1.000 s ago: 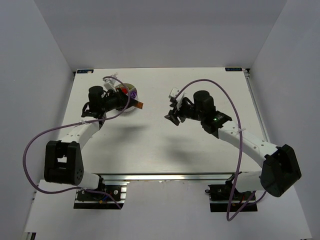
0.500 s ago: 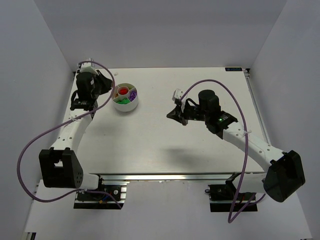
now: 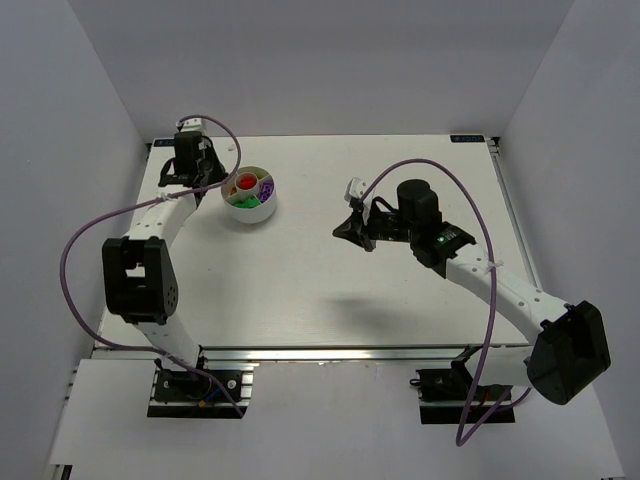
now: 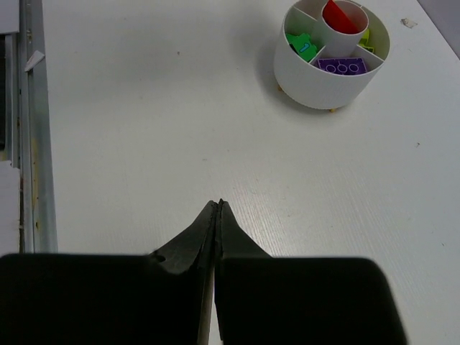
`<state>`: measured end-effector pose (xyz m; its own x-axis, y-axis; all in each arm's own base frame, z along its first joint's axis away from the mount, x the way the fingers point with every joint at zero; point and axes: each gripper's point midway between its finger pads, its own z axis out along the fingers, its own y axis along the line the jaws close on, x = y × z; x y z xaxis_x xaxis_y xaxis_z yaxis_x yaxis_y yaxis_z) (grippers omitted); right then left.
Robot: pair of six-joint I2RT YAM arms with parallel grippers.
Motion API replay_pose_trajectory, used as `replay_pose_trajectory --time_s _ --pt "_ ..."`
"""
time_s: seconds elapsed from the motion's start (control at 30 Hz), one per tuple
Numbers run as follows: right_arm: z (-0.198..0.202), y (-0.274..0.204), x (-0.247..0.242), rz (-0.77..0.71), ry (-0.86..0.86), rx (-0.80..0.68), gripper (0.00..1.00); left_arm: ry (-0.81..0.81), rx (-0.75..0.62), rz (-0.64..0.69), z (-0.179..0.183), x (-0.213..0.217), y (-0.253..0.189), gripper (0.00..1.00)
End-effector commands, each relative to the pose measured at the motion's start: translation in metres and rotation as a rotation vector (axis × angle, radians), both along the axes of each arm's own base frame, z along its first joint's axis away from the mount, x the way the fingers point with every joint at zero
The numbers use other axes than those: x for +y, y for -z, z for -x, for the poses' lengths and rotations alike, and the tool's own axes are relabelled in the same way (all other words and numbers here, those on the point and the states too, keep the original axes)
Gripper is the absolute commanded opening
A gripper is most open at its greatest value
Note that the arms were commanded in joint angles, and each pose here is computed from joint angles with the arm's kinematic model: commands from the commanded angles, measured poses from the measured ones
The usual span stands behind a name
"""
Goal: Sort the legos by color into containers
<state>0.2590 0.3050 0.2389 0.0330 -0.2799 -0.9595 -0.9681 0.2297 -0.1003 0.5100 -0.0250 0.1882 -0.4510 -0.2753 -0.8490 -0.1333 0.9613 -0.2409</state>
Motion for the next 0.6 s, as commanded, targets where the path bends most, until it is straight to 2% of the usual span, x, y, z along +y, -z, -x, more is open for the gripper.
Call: replay_pose_trajectory --time_s 0.0,0.27,0.33,0.37,0.43,0.47,0.57 --pt "0.003 -0.020 -0.002 -0.040 -0.009 -0.031 0.01 0.043 -0.033 -0.005 -0.008 -0.005 -0.021 0.00" --pt "0.004 -0.022 -0.003 -0.044 -0.011 -0.035 0.05 0.102 0.033 0.010 -0.017 -0.016 0.008 0.01" --pt "0.004 -0.022 -0.003 -0.045 -0.011 -0.035 0.06 0.100 0.040 0.007 -0.020 -0.016 0.012 0.07" --pt "0.003 -0.021 -0.003 -0.044 -0.010 -0.034 0.06 0.099 0.043 0.004 -0.020 -0.015 0.012 0.18" --pt "0.003 -0.021 -0.004 -0.045 -0.009 -0.030 0.07 0.087 0.048 -0.004 -0.022 -0.013 0.014 0.32" --pt "0.002 -0.022 -0.005 -0.046 -0.007 -0.030 0.08 0.072 0.052 -0.013 -0.022 -0.009 0.015 0.44" --pt "0.001 -0.022 -0.006 -0.047 -0.003 -0.027 0.09 0.025 0.060 -0.046 -0.021 0.001 0.016 0.56"
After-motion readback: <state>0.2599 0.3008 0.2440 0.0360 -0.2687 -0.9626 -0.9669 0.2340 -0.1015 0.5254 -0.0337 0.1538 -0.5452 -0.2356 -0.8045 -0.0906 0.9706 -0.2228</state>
